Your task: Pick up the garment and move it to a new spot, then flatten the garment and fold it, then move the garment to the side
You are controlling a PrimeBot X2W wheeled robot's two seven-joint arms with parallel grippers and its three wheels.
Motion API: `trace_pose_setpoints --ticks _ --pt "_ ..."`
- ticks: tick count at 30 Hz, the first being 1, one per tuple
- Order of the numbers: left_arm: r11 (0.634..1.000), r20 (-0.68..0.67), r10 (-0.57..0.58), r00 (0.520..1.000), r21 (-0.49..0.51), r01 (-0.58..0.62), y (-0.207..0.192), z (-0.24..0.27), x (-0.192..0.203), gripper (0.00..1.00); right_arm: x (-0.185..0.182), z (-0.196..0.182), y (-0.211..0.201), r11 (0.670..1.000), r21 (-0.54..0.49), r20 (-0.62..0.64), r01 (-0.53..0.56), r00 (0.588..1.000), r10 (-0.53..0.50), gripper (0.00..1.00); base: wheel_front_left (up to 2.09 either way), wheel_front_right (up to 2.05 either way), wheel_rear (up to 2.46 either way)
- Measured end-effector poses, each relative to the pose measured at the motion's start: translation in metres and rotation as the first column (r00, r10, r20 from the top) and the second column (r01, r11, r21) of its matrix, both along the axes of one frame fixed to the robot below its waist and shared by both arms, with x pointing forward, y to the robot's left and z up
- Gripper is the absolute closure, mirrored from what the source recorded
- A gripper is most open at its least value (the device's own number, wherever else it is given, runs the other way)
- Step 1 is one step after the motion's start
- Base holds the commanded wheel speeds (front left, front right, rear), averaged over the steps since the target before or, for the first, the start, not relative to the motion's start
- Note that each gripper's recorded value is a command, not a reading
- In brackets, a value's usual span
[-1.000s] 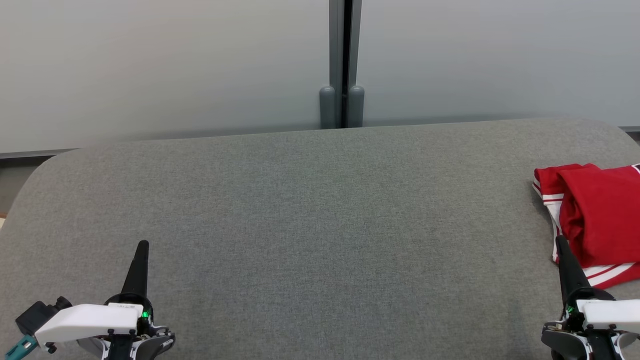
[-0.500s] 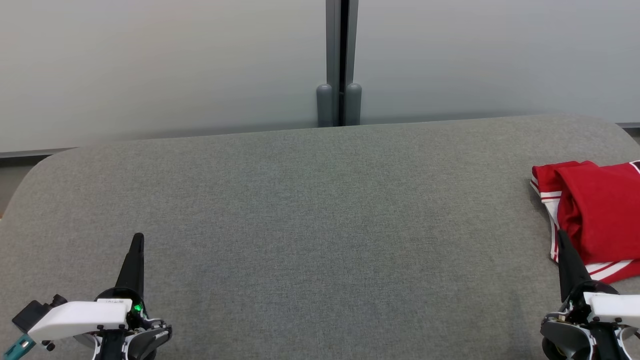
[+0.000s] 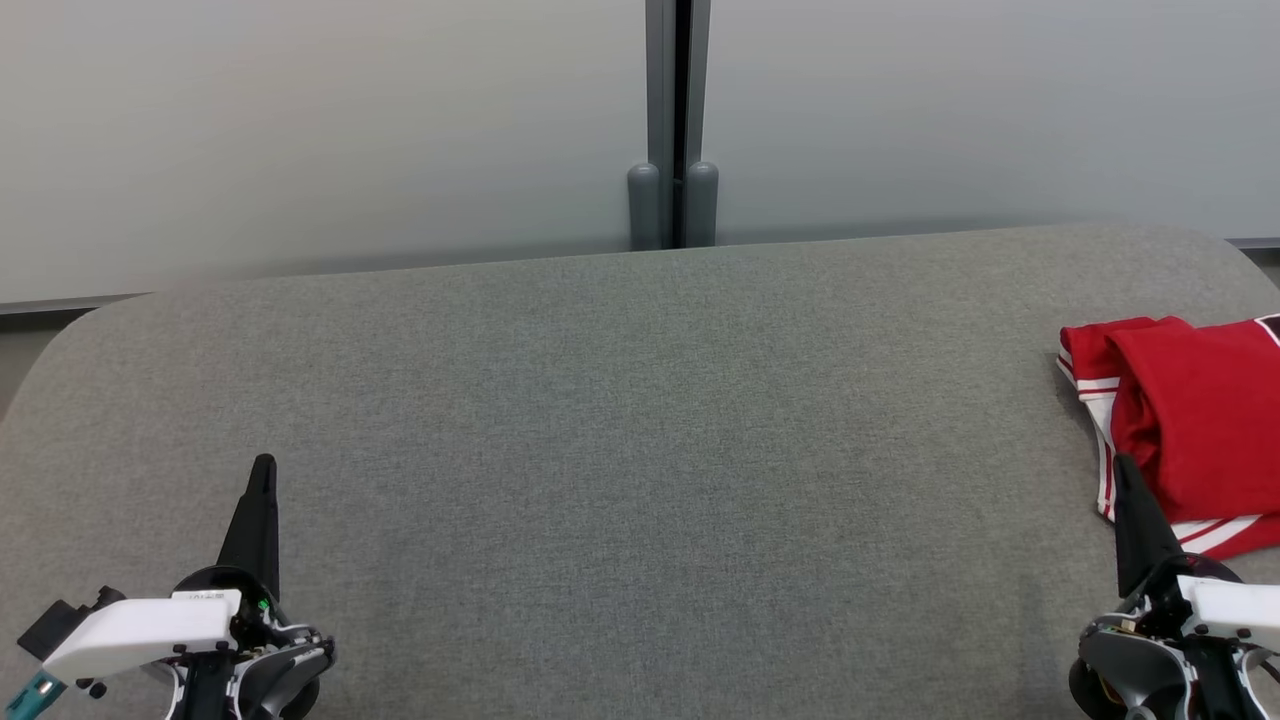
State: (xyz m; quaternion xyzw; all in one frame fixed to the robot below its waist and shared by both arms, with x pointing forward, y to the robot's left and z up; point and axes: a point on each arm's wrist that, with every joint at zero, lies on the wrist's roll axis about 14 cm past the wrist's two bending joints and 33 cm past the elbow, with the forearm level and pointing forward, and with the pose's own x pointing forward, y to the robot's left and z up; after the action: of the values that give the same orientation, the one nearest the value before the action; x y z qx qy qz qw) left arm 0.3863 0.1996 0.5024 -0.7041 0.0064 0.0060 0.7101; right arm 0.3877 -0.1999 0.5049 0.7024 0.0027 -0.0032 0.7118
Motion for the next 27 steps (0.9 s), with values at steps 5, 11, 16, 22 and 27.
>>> trace_pose_setpoints --ticks 5,11,16,22,27 --pt "1.000 0.009 0.001 1.000 -0.013 -0.001 0.0002 0.0023 0.0017 1.00 -0.0001 -0.0008 -0.0003 1.000 0.015 -0.002 0.001 1.000 -0.001 1.00 0.00 0.00 0.00" --pt "1.000 0.009 0.001 1.000 -0.013 -0.001 0.0002 0.0023 0.0016 1.00 0.0000 -0.0007 -0.0003 1.000 0.015 -0.001 0.001 1.000 -0.001 1.00 0.00 0.00 0.00" --pt "1.000 0.009 0.001 1.000 -0.013 -0.001 0.0002 0.0023 0.0016 1.00 0.0000 -0.0007 -0.0004 1.000 0.015 -0.001 0.001 1.000 -0.001 1.00 0.00 0.00 0.00" --pt "1.000 0.009 0.001 1.000 -0.013 -0.001 0.0002 0.0023 0.0016 1.00 0.0000 -0.0006 -0.0004 1.000 0.015 -0.001 0.001 1.000 -0.001 1.00 0.00 0.00 0.00" --pt "1.000 0.009 0.000 1.000 -0.013 0.000 0.0000 0.0023 0.0016 1.00 0.0000 -0.0006 -0.0004 1.000 0.015 -0.001 0.001 1.000 -0.001 1.00 0.00 0.00 0.00"
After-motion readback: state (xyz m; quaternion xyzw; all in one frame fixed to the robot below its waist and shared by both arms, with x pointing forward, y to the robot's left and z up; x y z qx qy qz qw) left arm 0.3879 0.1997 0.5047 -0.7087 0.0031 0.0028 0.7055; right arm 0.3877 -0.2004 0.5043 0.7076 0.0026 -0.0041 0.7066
